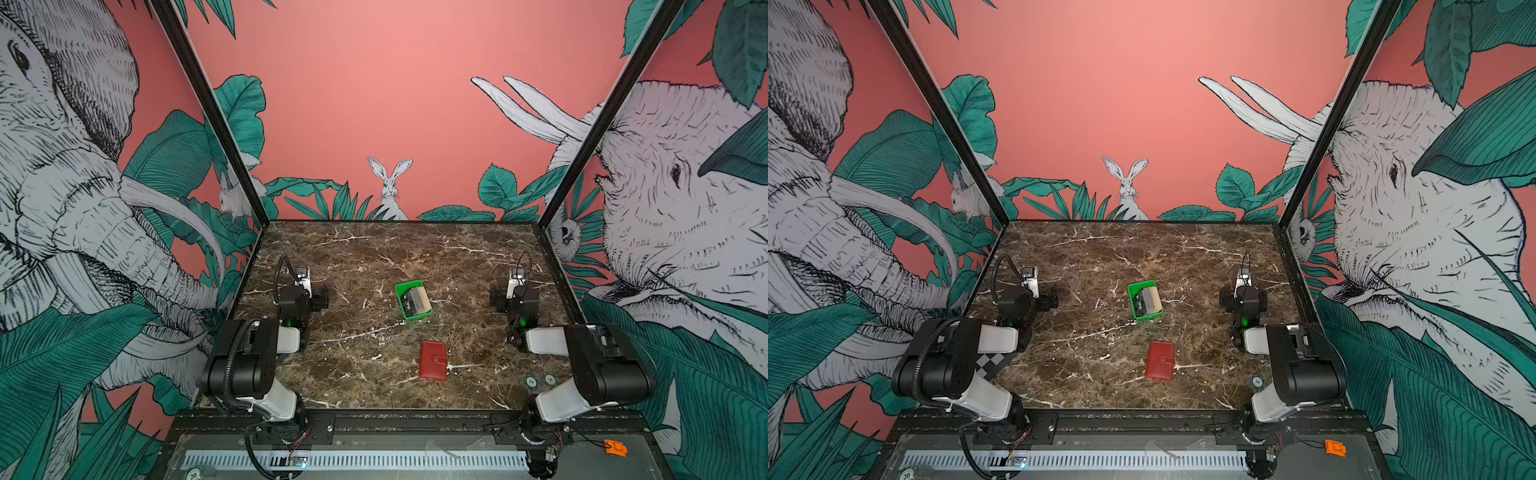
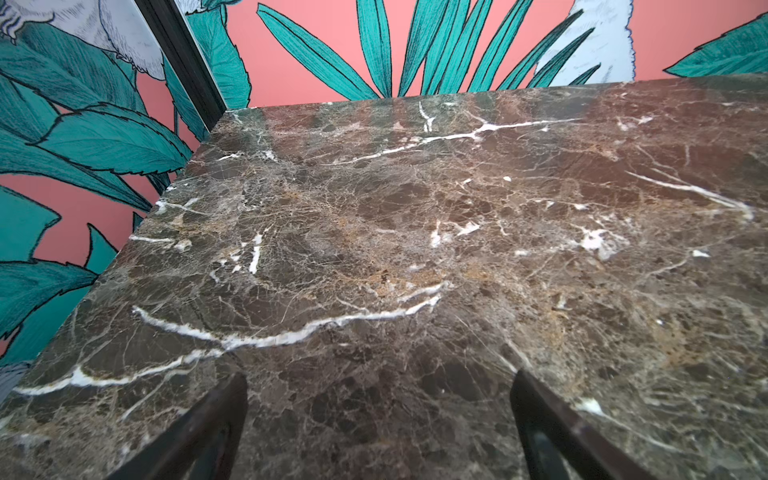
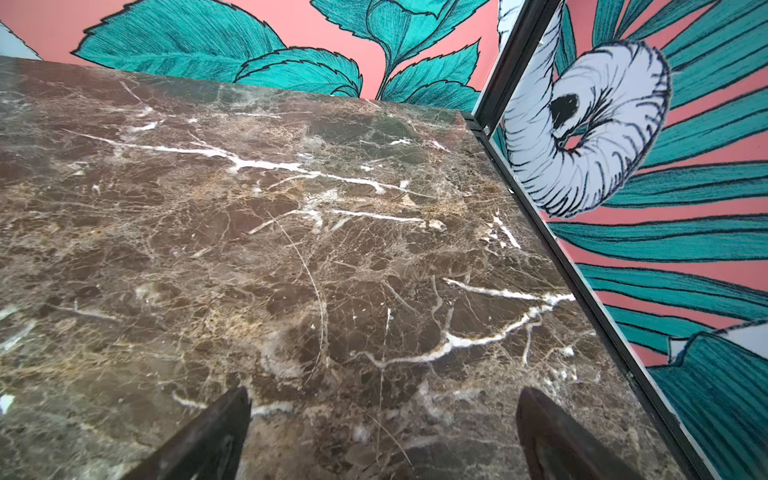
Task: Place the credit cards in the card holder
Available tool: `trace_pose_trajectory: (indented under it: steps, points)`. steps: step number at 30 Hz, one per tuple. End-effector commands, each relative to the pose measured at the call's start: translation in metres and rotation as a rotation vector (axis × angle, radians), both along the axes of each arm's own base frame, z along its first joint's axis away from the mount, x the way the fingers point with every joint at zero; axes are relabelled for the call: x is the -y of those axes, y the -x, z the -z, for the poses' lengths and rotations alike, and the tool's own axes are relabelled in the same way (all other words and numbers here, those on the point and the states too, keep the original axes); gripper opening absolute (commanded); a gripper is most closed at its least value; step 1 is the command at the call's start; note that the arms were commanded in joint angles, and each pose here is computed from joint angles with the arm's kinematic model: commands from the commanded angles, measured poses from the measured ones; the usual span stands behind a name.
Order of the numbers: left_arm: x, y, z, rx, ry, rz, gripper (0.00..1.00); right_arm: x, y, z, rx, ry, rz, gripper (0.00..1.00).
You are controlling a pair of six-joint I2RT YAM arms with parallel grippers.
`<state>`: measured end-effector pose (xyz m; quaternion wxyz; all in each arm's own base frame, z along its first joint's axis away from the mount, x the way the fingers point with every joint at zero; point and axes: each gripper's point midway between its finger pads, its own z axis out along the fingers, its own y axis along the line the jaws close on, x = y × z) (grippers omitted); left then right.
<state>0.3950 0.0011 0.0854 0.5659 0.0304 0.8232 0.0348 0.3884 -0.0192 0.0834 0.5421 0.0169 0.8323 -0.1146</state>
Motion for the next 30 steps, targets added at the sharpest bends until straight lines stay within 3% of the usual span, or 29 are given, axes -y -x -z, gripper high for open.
trace_pose_trajectory:
  steps: [1, 7, 9, 13, 30]
  points:
    - [0.001, -0.005, -0.011, 0.032, -0.013, 0.012, 0.99, 0.001, -0.004, -0.011, 0.046, -0.004, 0.0, 0.98]
    - [0.001, -0.005, -0.011, 0.032, -0.013, 0.014, 0.99, -0.015, 0.004, -0.013, 0.102, -0.028, -0.124, 0.98]
    - [0.001, -0.005, -0.011, 0.031, -0.013, 0.013, 0.99, -0.036, -0.003, -0.011, 0.053, -0.02, -0.251, 0.98]
    - [0.001, -0.005, -0.011, 0.033, -0.012, 0.013, 0.99, -0.016, -0.009, -0.007, 0.017, -0.056, -0.149, 0.98]
    - [0.001, -0.005, -0.011, 0.031, -0.013, 0.012, 0.99, -0.015, -0.01, -0.007, 0.016, -0.063, -0.148, 0.98]
